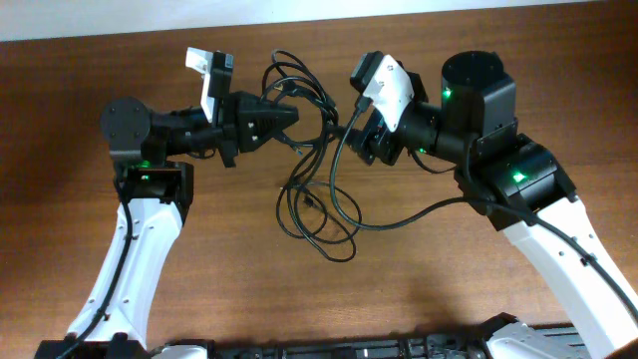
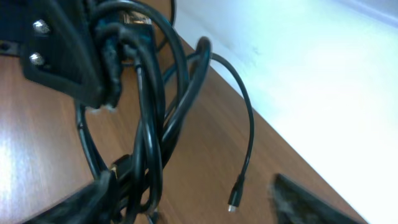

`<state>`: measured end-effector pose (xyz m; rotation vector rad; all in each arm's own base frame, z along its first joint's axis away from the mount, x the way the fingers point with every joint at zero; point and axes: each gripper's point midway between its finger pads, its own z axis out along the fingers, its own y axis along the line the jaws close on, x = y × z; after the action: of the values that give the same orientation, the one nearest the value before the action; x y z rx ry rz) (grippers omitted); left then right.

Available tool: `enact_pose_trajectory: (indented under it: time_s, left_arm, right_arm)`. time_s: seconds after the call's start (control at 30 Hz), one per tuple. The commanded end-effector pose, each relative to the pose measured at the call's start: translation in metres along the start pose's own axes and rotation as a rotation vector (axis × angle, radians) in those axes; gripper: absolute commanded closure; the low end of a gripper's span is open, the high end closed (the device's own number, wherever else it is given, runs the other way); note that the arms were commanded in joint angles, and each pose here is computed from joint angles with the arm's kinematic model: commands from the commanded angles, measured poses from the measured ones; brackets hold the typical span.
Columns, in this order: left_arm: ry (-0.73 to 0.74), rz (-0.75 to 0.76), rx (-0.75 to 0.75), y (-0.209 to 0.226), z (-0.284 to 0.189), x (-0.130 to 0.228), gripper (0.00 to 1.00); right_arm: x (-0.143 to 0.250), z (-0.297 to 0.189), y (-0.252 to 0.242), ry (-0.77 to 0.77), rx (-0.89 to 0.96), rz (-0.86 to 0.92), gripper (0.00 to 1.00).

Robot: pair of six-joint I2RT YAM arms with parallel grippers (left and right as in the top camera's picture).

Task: Untangle cables

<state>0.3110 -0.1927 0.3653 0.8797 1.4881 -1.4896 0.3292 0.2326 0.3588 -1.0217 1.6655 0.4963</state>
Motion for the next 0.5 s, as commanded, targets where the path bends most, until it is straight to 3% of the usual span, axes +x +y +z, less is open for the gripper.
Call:
enact_pose_trajectory:
  time_s: [0.0, 0.07, 0.23, 0.37, 0.47]
  left_arm:
    - [0.007, 0.048, 0.014, -0.010, -0.001, -0.005, 1.00]
    - [0.001, 0.047, 0.023, -0.012, 0.007, -0.005, 1.00]
    - [-0.003, 0.091, 0.053, -0.022, 0.019, -0.006, 1.00]
    - [-0.045, 0.083, -0.010, -0.009, 0.010, -0.014, 1.00]
    - [-0.169, -0.101, -0.242, 0.043, -0.018, -0.025, 1.00]
  right_arm:
    - [-0.002, -0.001, -0.002, 0.002, 0.019, -0.010, 0.40]
    - [-0.007, -0.001, 0.013, -0.031, -0.067, -0.010, 0.44]
    - [-0.003, -0.001, 0.015, -0.016, -0.078, -0.001, 0.91]
    - [-0.001, -0.002, 0.016, -0.008, -0.081, 0.005, 0.95]
    - [0.010, -0.004, 0.023, 0.039, -0.108, 0.035, 0.96]
